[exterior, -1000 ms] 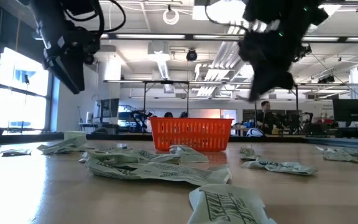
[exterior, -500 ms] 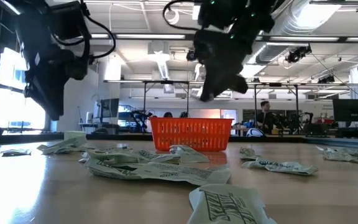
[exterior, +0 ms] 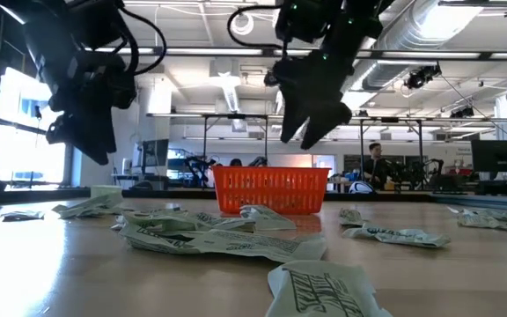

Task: Pick and place Stevia / Truvia into bins
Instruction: Put the stevia packet into the orange bin

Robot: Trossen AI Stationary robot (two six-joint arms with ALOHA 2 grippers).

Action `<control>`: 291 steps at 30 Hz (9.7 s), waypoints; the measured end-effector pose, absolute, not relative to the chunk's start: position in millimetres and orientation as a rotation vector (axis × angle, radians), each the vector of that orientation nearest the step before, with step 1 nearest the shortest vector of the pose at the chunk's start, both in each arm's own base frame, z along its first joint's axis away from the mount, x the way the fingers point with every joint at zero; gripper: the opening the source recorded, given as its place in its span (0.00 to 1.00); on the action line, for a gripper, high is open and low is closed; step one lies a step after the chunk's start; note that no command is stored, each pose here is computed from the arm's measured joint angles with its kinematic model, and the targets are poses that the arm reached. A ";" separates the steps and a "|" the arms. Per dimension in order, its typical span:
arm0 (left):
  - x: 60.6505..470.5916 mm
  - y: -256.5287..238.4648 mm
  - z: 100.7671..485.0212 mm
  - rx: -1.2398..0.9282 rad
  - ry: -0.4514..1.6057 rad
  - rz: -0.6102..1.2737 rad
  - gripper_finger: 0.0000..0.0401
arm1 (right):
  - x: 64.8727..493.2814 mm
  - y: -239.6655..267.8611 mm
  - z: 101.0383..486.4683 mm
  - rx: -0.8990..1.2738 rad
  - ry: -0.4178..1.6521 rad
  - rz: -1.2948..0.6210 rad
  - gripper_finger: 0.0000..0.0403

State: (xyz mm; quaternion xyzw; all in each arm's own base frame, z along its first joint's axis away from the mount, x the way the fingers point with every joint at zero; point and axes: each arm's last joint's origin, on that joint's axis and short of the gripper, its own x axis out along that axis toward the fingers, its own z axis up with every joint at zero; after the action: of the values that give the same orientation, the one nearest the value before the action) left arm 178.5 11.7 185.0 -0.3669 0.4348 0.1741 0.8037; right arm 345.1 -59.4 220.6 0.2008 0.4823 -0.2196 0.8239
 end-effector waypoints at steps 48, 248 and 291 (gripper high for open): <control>217.8 -0.3 172.9 -0.786 0.954 0.479 0.09 | 295.0 -103.8 260.0 0.245 0.988 -0.468 0.77; 367.8 73.5 219.1 -0.045 0.859 -0.068 0.06 | 212.6 -10.8 235.0 0.187 1.092 -0.794 0.77; 277.7 58.3 265.0 -0.389 1.083 0.424 0.51 | 171.1 0.6 153.0 0.742 1.353 -0.665 0.77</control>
State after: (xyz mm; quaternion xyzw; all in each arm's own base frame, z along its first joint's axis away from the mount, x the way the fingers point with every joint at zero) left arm 277.7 58.3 265.0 -0.1824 0.5082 0.1989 0.8178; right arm 171.1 0.6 153.0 0.3291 0.5995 -0.2947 0.6674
